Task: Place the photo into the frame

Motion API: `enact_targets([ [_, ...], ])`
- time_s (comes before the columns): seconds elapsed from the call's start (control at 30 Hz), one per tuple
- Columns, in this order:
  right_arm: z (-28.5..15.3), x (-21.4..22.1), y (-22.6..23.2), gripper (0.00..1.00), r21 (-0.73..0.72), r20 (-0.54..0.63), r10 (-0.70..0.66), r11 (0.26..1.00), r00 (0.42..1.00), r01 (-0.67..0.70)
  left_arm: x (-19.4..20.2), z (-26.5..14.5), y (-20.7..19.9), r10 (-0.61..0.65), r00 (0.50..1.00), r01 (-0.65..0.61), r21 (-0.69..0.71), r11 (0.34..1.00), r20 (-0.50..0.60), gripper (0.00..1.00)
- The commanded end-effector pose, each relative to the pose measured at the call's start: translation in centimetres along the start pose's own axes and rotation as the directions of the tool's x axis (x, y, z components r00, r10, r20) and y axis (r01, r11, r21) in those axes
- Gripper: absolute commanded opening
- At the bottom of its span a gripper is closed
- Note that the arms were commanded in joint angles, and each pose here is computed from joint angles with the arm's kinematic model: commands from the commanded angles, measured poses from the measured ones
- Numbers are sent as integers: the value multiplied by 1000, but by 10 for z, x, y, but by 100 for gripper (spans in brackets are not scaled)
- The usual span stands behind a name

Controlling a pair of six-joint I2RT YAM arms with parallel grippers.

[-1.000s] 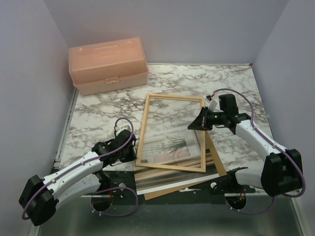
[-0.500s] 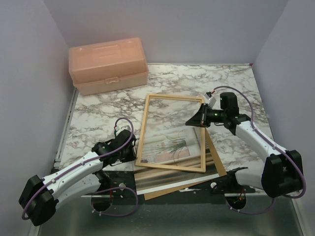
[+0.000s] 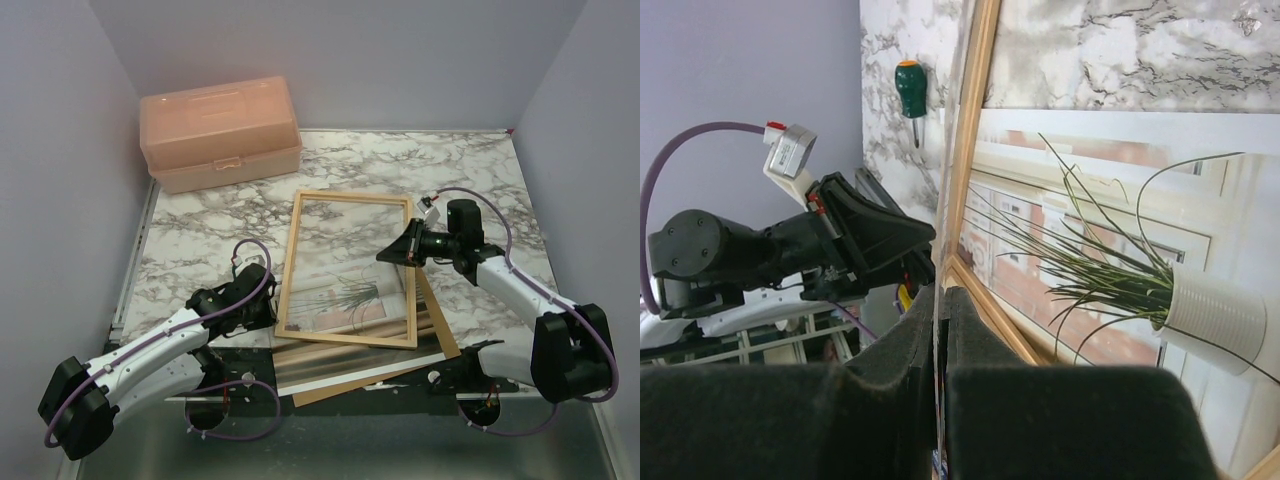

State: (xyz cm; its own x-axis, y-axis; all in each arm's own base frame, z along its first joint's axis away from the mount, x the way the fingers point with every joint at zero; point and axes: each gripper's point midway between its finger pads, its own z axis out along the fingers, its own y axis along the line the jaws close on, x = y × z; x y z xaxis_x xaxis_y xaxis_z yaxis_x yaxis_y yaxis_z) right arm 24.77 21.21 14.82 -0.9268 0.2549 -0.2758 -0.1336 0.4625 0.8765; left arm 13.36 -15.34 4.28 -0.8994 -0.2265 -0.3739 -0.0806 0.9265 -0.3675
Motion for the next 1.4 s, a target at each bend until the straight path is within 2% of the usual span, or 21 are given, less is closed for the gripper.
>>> enact_targets([
  [0.0, -2, -3, 4, 0, -1, 0, -63, 998, 998, 63, 4, 3, 16, 28, 1000, -28, -59, 998, -1, 5],
  [0.23, -3, -4, -15, 1, 105, -27, -69, 992, 997, 71, 4, 3, 15, 34, 999, -34, -55, 998, -2, 5],
  [0.67, -3, 5, -44, 1, 217, -50, -45, 975, 998, 55, 4, 3, 14, 40, 999, -40, -54, 998, -6, 5],
  [1.07, -1, 13, -63, 1, 258, -65, -20, 965, 998, 36, 4, 3, 13, 40, 999, -41, -54, 998, -8, 5],
  [1.37, 2, 17, -69, 1, 257, -36, 25, 966, 999, -15, 4, 3, 13, 43, 999, -43, -54, 998, -9, 5],
])
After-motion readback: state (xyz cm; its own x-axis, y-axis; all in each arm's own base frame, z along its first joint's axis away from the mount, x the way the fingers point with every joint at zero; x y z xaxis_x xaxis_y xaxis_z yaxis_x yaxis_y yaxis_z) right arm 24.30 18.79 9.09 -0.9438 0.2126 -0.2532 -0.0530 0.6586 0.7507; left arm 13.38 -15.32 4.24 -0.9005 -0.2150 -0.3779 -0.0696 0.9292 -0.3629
